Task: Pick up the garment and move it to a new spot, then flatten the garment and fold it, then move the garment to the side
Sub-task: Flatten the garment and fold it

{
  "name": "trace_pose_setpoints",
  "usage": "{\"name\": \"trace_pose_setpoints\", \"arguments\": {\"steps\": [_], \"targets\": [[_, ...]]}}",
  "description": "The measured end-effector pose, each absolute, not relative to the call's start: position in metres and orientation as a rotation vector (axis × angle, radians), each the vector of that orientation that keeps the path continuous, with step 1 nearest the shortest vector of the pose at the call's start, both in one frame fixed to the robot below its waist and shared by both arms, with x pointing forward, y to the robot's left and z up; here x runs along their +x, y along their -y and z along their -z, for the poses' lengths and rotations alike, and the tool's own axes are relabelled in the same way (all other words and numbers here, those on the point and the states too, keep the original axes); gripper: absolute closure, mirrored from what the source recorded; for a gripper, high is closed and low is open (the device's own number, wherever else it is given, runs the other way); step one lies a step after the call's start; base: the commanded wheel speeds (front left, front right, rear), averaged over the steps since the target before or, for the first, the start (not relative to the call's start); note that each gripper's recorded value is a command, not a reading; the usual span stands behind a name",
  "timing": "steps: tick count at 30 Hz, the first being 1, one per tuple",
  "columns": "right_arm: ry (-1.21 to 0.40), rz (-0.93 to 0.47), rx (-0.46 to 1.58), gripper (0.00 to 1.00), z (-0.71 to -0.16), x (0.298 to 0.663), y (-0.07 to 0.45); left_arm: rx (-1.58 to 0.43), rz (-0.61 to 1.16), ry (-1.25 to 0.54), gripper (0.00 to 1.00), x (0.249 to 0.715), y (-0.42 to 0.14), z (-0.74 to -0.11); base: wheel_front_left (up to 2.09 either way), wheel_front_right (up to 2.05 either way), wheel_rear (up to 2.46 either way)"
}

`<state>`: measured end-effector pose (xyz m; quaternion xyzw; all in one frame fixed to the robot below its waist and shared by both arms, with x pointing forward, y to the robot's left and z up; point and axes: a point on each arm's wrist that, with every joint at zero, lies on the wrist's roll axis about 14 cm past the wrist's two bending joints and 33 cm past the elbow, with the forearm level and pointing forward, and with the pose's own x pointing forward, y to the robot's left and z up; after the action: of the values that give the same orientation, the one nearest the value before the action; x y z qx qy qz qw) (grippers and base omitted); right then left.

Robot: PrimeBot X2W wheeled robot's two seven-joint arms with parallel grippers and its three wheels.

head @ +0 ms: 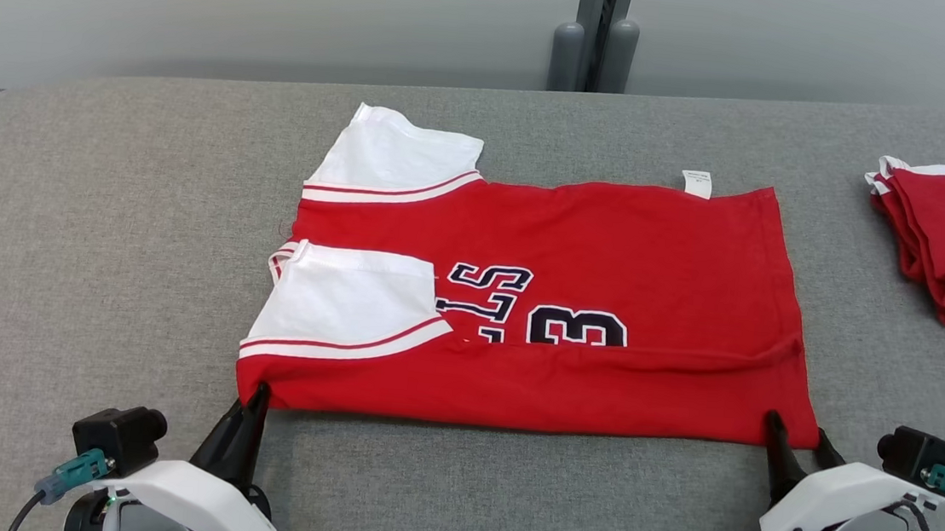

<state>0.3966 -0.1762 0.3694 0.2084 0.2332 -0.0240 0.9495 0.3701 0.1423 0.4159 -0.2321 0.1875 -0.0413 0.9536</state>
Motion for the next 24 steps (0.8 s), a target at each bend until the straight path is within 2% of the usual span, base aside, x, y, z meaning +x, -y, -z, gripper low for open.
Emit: {"name": "trace_pose_setpoints", "arguments": {"steps": [1, 2, 4, 13, 24], "targets": [[-0.485, 0.047, 0.43, 0.55, -0.368, 0.398, 0.175, -0.471, 0.082, -0.378, 1.0, 0.37, -0.143, -0.417, 0.0, 0.0, 0.0], [-0.489, 0.047, 0.442, 0.67, -0.368, 0.4, 0.174, -0.468, 0.083, -0.374, 1.0, 0.37, -0.143, -0.418, 0.0, 0.0, 0.0], [-0.493, 0.049, 0.466, 1.0, -0.368, 0.402, 0.172, -0.461, 0.088, -0.365, 1.0, 0.371, -0.142, -0.421, 0.0, 0.0, 0.0], [-0.406, 0.051, 0.557, 1.0, -0.387, 0.409, 0.169, -0.389, 0.114, -0.329, 1.0, 0.37, -0.147, -0.437, 0.0, 0.0, 0.0], [-0.429, 0.063, 0.557, 1.0, -0.385, 0.363, 0.192, -0.326, 0.13, -0.435, 1.0, 0.323, -0.15, -0.434, 0.0, 0.0, 0.0]]}}
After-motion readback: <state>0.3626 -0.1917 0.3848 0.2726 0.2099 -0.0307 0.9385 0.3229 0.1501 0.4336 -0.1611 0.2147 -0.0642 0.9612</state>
